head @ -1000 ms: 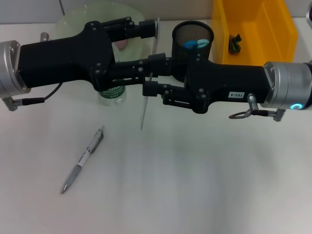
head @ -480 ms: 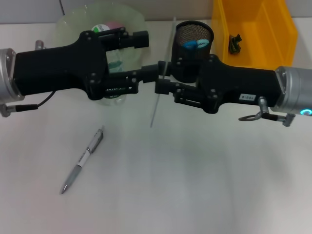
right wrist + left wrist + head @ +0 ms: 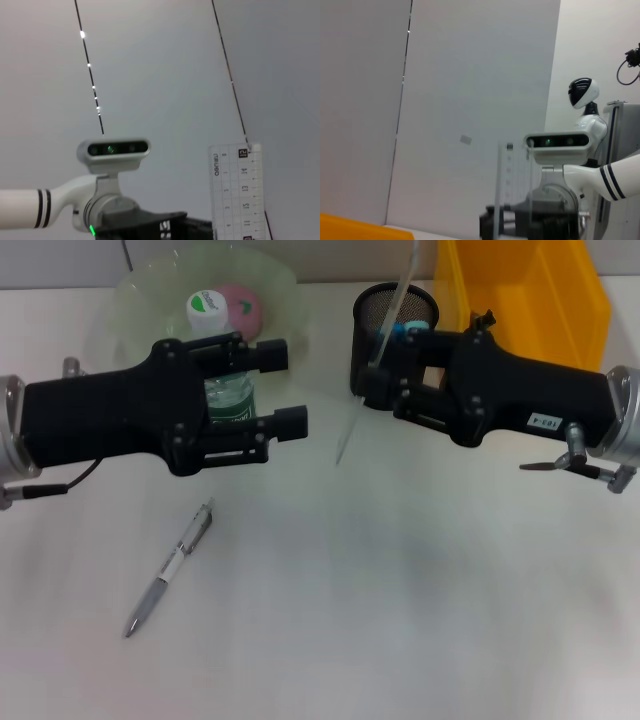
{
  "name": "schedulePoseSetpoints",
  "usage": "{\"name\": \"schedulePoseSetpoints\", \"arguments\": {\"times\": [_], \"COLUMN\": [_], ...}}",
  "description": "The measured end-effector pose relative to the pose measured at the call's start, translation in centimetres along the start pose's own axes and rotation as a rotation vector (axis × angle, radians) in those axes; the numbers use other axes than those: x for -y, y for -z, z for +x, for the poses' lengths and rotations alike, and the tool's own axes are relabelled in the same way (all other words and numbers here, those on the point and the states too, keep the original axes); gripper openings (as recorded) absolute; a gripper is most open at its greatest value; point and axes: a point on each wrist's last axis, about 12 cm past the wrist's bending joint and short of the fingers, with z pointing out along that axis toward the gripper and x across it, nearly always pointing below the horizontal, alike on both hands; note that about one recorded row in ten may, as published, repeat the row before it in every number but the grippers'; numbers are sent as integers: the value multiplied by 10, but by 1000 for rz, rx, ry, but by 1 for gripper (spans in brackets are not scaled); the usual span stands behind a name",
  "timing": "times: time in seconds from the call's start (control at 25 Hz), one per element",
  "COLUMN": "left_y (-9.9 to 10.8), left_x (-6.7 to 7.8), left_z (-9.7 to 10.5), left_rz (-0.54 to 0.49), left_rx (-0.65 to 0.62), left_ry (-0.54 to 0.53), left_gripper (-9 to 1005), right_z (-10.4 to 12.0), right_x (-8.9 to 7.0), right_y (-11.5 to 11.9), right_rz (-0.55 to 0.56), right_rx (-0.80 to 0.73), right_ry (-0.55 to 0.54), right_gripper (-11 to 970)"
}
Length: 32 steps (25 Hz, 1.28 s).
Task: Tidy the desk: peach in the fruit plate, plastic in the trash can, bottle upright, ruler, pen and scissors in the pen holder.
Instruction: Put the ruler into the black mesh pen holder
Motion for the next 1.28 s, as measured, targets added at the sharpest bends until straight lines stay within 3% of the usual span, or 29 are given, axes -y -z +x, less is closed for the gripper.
{"name": "schedulePoseSetpoints", "arguments": {"times": [0.2, 0.6, 0.96, 1.28], "left_y": [4, -4, -5, -7], "left_x": [5, 14, 14, 11], "left_z": [8, 28, 32, 30], "left_rz": [-5, 39, 37, 31], "left_rx": [-5, -30, -23, -12], "left_ry": [1, 50, 67, 74], "left_gripper": [731, 729, 729, 729], "right_z": [-9, -28, -29, -23], "right_x": [6, 40, 68, 79], "right_y": [6, 8, 4, -4], "right_rz": [53, 301, 504, 590], "right_rx": [41, 65, 24, 57], "right_ry": [30, 76, 76, 100], "right_gripper": [387, 390, 401, 412]}}
